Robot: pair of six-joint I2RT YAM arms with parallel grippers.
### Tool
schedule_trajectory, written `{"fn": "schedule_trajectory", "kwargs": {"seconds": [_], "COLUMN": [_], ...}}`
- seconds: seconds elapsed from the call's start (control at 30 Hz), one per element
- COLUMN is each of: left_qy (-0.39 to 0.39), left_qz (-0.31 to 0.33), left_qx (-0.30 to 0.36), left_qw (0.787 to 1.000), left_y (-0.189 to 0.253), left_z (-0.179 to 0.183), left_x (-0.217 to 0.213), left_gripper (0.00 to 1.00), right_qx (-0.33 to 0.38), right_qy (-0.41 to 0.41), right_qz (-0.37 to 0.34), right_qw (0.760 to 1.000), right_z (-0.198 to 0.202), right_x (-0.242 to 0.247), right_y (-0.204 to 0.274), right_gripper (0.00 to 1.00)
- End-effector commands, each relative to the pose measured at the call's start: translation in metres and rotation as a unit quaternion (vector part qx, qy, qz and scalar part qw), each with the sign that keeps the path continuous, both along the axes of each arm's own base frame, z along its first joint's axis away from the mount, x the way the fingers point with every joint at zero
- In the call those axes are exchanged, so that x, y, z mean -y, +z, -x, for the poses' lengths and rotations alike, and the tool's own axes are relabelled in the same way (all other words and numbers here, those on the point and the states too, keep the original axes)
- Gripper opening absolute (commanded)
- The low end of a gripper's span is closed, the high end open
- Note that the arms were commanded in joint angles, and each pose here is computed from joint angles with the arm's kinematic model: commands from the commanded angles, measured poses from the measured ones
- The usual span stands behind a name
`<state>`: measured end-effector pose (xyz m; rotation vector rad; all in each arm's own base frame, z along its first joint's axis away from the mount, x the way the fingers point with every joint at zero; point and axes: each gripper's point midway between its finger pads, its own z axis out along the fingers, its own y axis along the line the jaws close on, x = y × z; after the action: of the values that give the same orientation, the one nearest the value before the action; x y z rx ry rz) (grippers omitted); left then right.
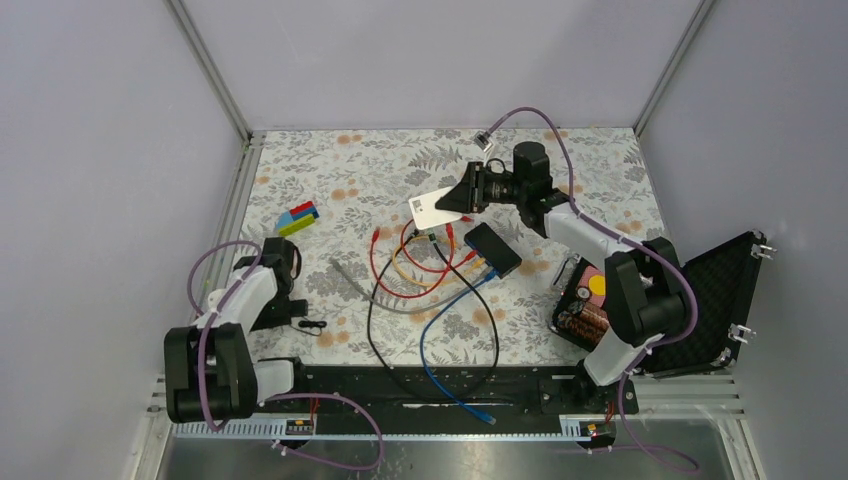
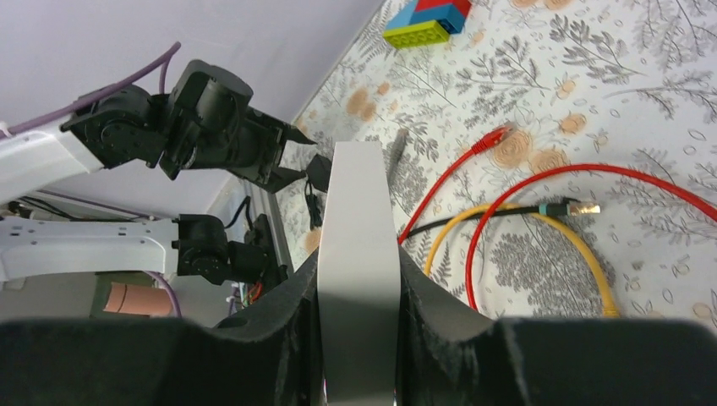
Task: Insert the plug into the switch port
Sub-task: Pick up the power from the center of the board.
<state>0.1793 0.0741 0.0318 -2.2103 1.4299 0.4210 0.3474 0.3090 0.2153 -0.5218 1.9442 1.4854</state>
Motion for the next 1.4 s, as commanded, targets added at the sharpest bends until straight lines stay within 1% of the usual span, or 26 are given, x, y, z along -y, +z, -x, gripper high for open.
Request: {"fn": "schedule_trajectory", "kwargs": {"seconds": [0.0, 0.1, 0.17, 0.23, 0.27, 0.37, 0.43, 0.47, 0.53, 0.6, 0.67, 0.7, 0.73, 0.77, 0.8, 0.83, 0.87, 0.93, 1.0, 1.03, 1.1, 1.13, 1.17, 1.23, 1.3, 1.37], "left_qy": [-0.047, -0.083, -0.111, -0.159, -0.188, -0.275, -0.343, -0.371, -0.393, -0.414, -0.421, -0.434, -0.459, -0.499, -0.549, -0.607, -0.65, -0.72, -0.76, -0.781, -0.817, -0.83, -0.839, -0.855, -0.855, -0.851], "left_qz": [0.032, 0.045, 0.051, 0.057, 0.061, 0.081, 0.087, 0.081, 0.066, 0.019, -0.035, -0.063, -0.09, -0.116, -0.133, -0.138, -0.133, -0.105, -0.084, -0.071, -0.034, -0.017, -0.002, 0.02, 0.03, 0.031], "left_qx": [0.036, 0.042, 0.055, 0.077, 0.095, 0.121, 0.146, 0.159, 0.175, 0.164, 0.12, 0.097, 0.079, 0.058, 0.029, 0.01, -0.002, 0.006, -0.023, -0.035, -0.059, -0.074, -0.084, -0.099, -0.114, -0.123], "left_qw": [0.998, 0.995, 0.991, 0.983, 0.976, 0.95, 0.924, 0.911, 0.9, 0.895, 0.898, 0.894, 0.881, 0.857, 0.825, 0.782, 0.748, 0.686, 0.644, 0.62, 0.572, 0.552, 0.537, 0.508, 0.506, 0.509], "left_y": [-0.004, -0.009, -0.011, -0.011, -0.008, -0.003, 0.003, 0.007, 0.019, 0.036, 0.052, 0.06, 0.069, 0.079, 0.083, 0.086, 0.087, 0.086, 0.082, 0.079, 0.069, 0.061, 0.055, 0.044, 0.034, 0.029], "left_z": [-0.039, -0.052, -0.065, -0.087, -0.103, -0.139, -0.16, -0.167, -0.168, -0.164, -0.152, -0.148, -0.149, -0.154, -0.156, -0.161, -0.162, -0.17, -0.175, -0.177, -0.176, -0.173, -0.168, -0.16, -0.15, -0.144], "left_x": [0.011, 0.017, 0.024, 0.033, 0.039, 0.066, 0.09, 0.097, 0.099, 0.086, 0.065, 0.054, 0.048, 0.043, 0.042, 0.049, 0.056, 0.079, 0.085, 0.089, 0.097, 0.1, 0.101, 0.104, 0.101, 0.098], "left_gripper": [0.54, 0.46, 0.45, 0.46, 0.47, 0.48, 0.44, 0.42, 0.4, 0.45, 0.55, 0.61, 0.64, 0.65, 0.66, 0.66, 0.66, 0.67, 0.65, 0.64, 0.58, 0.55, 0.54, 0.48, 0.42, 0.42], "right_qx": [0.068, 0.077, 0.08, 0.079, 0.076, 0.085, 0.086, 0.083, 0.08, 0.076, 0.076, 0.076, 0.075, 0.075, 0.075, 0.075, 0.076, 0.078, 0.085, 0.087, 0.094, 0.096, 0.098, 0.101, 0.101, 0.101], "right_qy": [-0.016, -0.022, -0.025, -0.032, -0.034, -0.042, -0.045, -0.047, -0.052, -0.055, -0.056, -0.057, -0.056, -0.053, -0.049, -0.044, -0.04, -0.037, -0.036, -0.036, -0.033, -0.033, -0.032, -0.033, -0.029, -0.027], "right_qz": [0.018, 0.015, 0.015, 0.021, 0.024, 0.026, 0.028, 0.031, 0.043, 0.051, 0.051, 0.048, 0.043, 0.037, 0.032, 0.028, 0.027, 0.03, 0.03, 0.029, 0.025, 0.024, 0.024, 0.023, 0.02, 0.016], "right_qw": [0.997, 0.997, 0.996, 0.996, 0.996, 0.995, 0.995, 0.995, 0.994, 0.994, 0.994, 0.994, 0.995, 0.995, 0.995, 0.996, 0.996, 0.996, 0.995, 0.995, 0.995, 0.995, 0.994, 0.994, 0.994, 0.994], "right_z": [0.004, 0.007, 0.008, 0.007, 0.008, 0.009, 0.01, 0.01, 0.012, 0.014, 0.017, 0.018, 0.02, 0.022, 0.024, 0.027, 0.029, 0.032, 0.034, 0.035, 0.039, 0.039, 0.041, 0.041, 0.042, 0.043], "right_x": [0.008, 0.01, 0.011, 0.013, 0.014, 0.016, 0.018, 0.019, 0.022, 0.025, 0.026, 0.026, 0.025, 0.025, 0.024, 0.023, 0.023, 0.024, 0.026, 0.026, 0.027, 0.027, 0.027, 0.028, 0.027, 0.026], "right_y": [0.041, 0.051, 0.054, 0.055, 0.055, 0.06, 0.06, 0.058, 0.052, 0.047, 0.044, 0.044, 0.044, 0.045, 0.046, 0.047, 0.047, 0.047, 0.05, 0.052, 0.057, 0.058, 0.059, 0.06, 0.062, 0.064], "right_gripper": [0.0, 0.0, 0.0, 0.0, 0.0, 0.0, 0.0, 0.0, 0.0, 0.0, 0.0, 0.0, 0.0, 0.0, 0.0, 0.0, 0.0, 0.0, 0.0, 0.0, 0.0, 0.0, 0.0, 0.0, 0.0, 0.0]}}
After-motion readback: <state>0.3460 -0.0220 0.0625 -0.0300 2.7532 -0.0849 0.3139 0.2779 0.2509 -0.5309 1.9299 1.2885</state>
